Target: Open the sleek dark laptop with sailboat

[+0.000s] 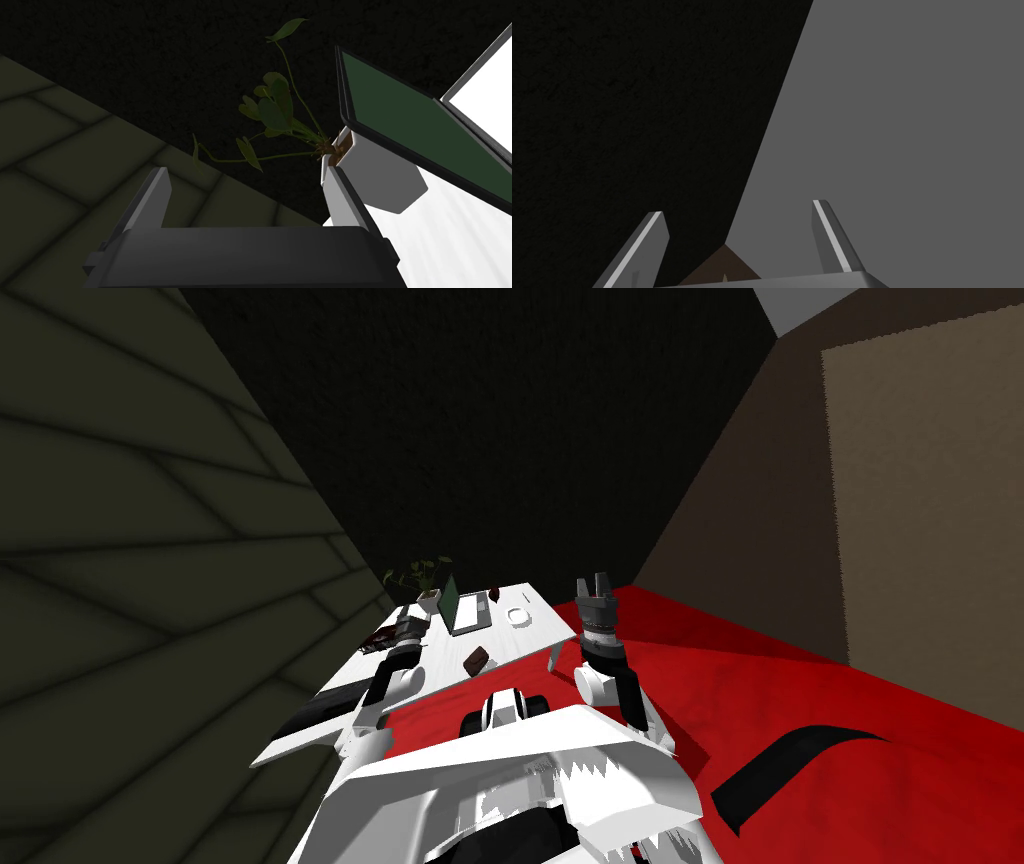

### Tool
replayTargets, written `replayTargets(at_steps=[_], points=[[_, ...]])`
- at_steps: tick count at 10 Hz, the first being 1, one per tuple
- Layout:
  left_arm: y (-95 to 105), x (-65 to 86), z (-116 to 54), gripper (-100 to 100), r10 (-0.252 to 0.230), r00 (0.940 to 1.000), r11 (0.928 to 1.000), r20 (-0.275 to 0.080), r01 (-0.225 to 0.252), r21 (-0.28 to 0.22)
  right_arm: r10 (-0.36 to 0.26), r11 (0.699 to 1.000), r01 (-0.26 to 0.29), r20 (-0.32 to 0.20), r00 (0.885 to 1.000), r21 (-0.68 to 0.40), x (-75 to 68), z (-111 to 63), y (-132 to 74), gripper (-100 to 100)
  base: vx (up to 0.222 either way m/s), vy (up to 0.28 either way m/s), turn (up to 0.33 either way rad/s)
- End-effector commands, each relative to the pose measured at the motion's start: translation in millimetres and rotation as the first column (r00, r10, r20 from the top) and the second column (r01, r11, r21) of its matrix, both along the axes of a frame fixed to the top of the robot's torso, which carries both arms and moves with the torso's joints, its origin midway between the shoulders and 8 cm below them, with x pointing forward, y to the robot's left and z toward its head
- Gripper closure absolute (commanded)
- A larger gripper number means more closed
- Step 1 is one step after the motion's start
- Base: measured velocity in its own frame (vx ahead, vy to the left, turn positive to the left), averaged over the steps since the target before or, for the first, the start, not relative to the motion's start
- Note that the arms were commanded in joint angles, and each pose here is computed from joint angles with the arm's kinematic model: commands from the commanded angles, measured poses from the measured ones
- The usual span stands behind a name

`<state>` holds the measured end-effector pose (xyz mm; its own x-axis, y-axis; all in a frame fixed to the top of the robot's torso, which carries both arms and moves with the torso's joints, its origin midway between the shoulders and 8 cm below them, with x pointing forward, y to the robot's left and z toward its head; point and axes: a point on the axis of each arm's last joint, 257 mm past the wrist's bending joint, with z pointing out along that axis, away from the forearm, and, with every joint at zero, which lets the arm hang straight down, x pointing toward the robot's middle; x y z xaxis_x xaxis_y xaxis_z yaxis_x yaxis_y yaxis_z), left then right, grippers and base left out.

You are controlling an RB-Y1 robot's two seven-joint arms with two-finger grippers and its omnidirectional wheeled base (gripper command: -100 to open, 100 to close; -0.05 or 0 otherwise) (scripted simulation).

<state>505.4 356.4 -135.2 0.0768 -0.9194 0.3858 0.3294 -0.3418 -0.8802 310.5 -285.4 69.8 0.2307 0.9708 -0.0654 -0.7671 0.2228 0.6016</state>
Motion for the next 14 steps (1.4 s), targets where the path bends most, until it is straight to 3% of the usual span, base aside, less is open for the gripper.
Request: replayTargets(at_steps=[1, 2, 5, 10, 12, 14], points=[[11.3, 16.7, -19.5, -100, 0.007, 0.9987, 0.9991, -0.051, -0.009, -0.041, 0.0, 1.0, 0.0, 0.0, 1.0, 0.0, 0.0, 0.0, 0, 0, -0.008, -0.007, -0.076], [11.7, 16.8, -22.4, -100, 0.008, 0.9984, 0.999, -0.057, -0.01, -0.043, 0.0, 1.0, 0.0, 0.0, 1.0, 0.0, 0.0, 0.0, 0, 0, -0.004, -0.005, -0.028], [25.5, 33.3, -45.0, -100, 0.015, 0.9931, 0.9954, -0.117, -0.025, -0.092, 0.0, 1.0, 0.0, 0.0, 1.0, 0.0, 0.0, 0.0, 0, 0, -0.007, -0.007, -0.088], [41.1, 54.0, -80.7, -100, 0.018, 0.9784, 0.9825, -0.206, -0.055, -0.178, 0.0, 1.0, 0.0, 0.0, 1.0, 0.0, 0.0, 0.0, 0, 0, -0.006, -0.008, -0.079], [45.5, 58.6, -88.5, -100, 0.018, 0.9738, 0.9783, -0.227, -0.064, -0.197, 0.0, 1.0, 0.0, 0.0, 1.0, 0.0, 0.0, 0.0, 0, 0, -0.006, -0.005, -0.053], [43.9, 57.3, -86.7, -100, 0.017, 0.9749, 0.9795, -0.222, -0.061, -0.192, 0.0, 1.0, 0.0, 0.0, 1.0, 0.0, 0.0, 0.0, 0, 0, 0.0, 0.0, 0.0]])
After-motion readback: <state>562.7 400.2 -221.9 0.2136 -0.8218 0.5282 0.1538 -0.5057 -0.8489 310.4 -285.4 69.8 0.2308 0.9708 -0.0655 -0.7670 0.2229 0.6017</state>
